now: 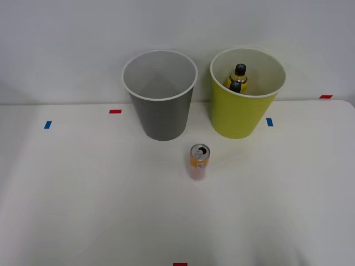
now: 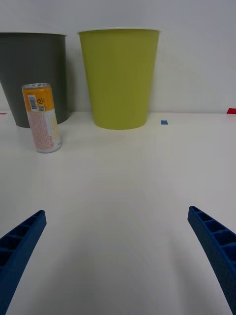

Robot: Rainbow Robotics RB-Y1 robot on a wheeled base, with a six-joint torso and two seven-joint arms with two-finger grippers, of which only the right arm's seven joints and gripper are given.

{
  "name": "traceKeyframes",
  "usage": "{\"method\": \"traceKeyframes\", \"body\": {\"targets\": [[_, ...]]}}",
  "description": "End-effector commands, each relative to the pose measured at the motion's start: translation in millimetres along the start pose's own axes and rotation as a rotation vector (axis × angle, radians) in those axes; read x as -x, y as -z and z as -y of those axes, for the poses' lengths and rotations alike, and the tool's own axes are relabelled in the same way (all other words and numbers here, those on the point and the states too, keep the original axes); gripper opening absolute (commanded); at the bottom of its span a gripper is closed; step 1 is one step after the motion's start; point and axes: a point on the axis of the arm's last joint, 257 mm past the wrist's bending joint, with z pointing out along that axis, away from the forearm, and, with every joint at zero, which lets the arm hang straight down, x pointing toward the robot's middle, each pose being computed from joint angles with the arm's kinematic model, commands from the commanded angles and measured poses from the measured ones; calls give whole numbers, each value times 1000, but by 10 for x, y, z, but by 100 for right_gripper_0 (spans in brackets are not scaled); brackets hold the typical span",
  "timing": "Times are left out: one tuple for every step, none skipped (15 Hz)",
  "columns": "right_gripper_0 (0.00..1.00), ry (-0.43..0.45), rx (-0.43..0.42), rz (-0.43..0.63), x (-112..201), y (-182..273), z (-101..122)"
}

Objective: Put cans in the gray bin, plastic bottles in the light green bin

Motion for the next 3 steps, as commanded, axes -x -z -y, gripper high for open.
{"method": "traceKeyframes", "body": {"targets": [[100, 0, 0, 0, 0, 0, 0], [100, 0, 0, 0, 0, 0, 0], [100, 0, 0, 0, 0, 0, 0]]}}
